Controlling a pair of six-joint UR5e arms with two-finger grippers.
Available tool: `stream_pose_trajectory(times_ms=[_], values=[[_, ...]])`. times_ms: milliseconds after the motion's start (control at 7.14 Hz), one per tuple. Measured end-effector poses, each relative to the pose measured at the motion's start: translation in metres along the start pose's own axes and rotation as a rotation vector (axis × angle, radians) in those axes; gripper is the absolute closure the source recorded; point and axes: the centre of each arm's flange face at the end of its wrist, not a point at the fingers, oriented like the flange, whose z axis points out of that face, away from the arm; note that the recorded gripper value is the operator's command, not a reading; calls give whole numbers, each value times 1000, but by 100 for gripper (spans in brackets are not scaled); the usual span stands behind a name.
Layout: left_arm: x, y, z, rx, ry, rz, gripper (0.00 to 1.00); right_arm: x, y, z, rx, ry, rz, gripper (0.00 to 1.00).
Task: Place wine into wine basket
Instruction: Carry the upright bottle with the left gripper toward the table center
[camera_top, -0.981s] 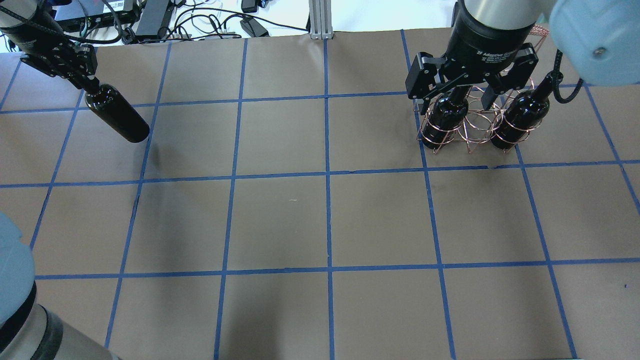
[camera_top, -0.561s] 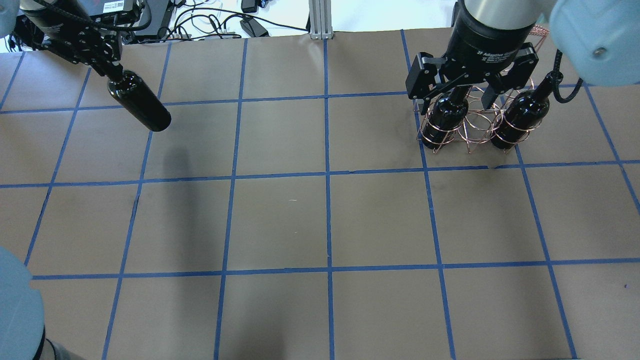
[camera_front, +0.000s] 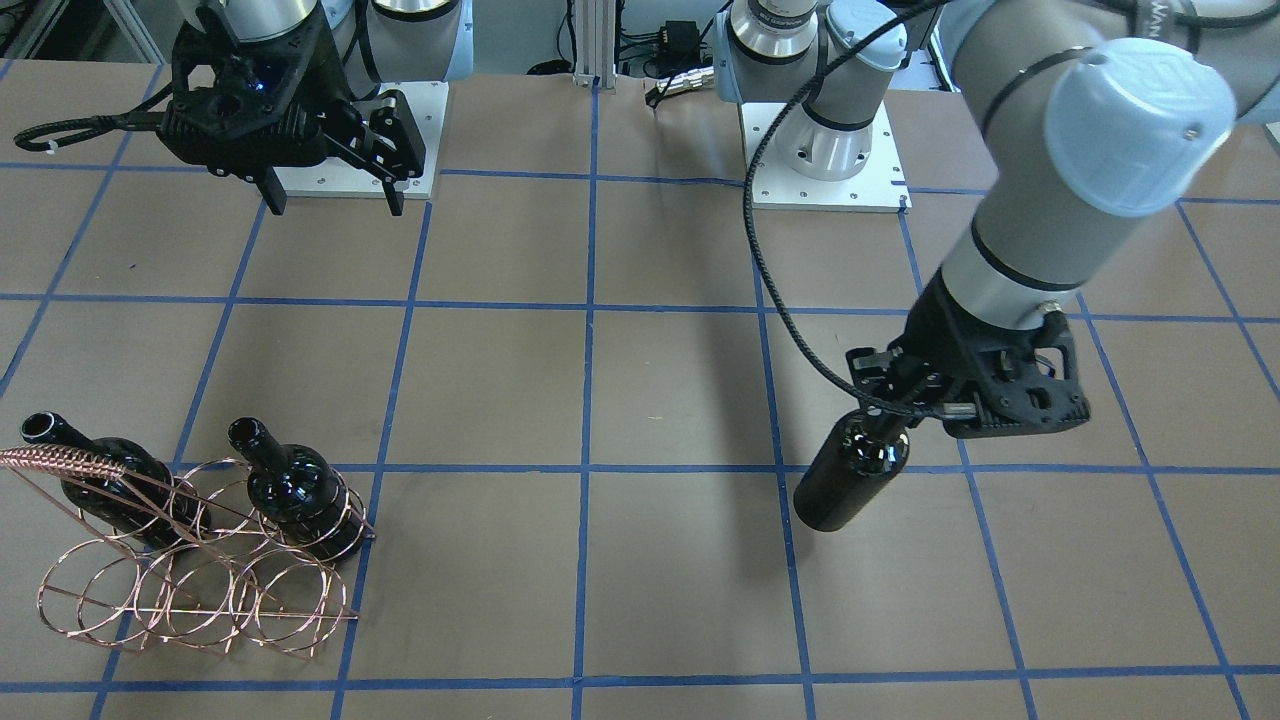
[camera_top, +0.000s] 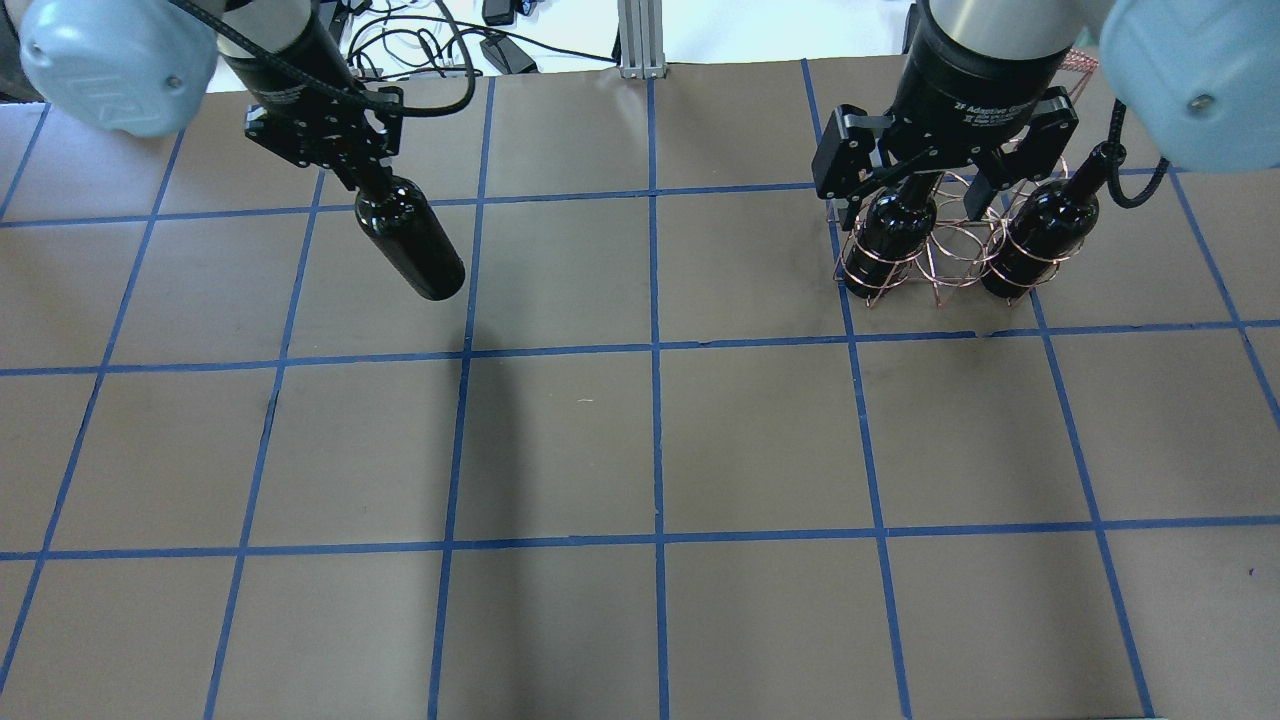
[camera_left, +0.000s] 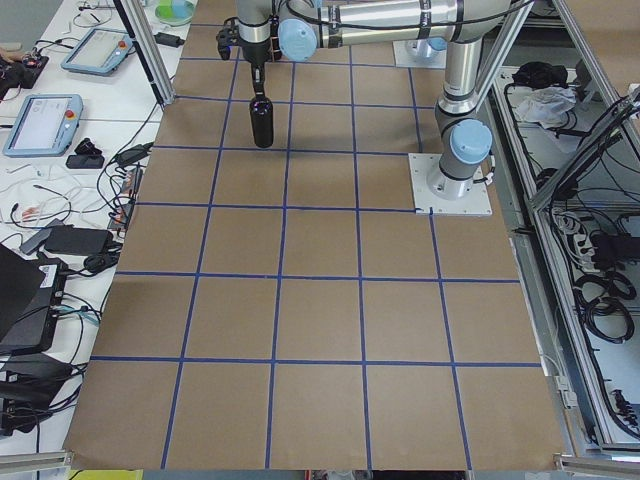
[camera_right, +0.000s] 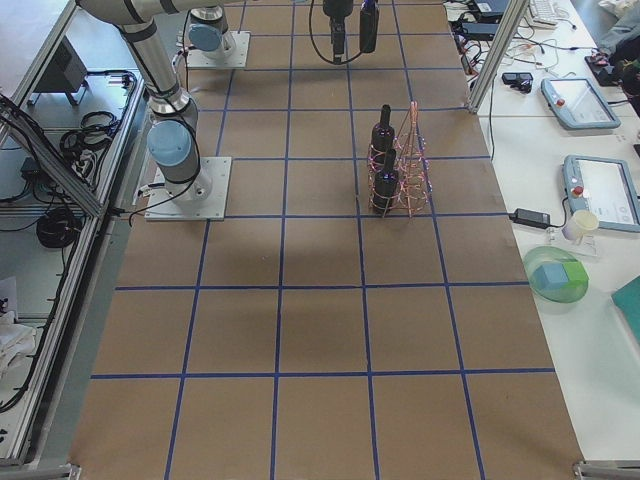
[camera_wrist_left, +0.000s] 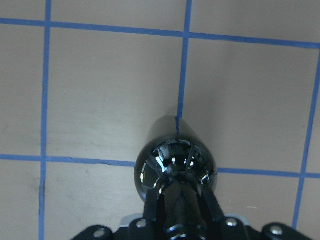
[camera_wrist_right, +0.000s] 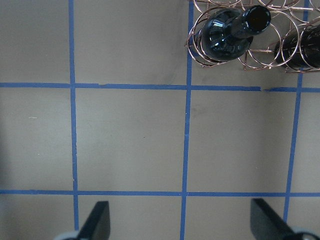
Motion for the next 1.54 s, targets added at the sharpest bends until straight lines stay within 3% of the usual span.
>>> stream_pose_trajectory(times_ms=[701, 1541], values=[[115, 89, 24, -73, 28, -7, 100, 0, 0, 1, -4, 1, 0, 0], [161, 136, 56, -138, 2, 3, 100, 0, 0, 1, -4, 4, -2, 0]])
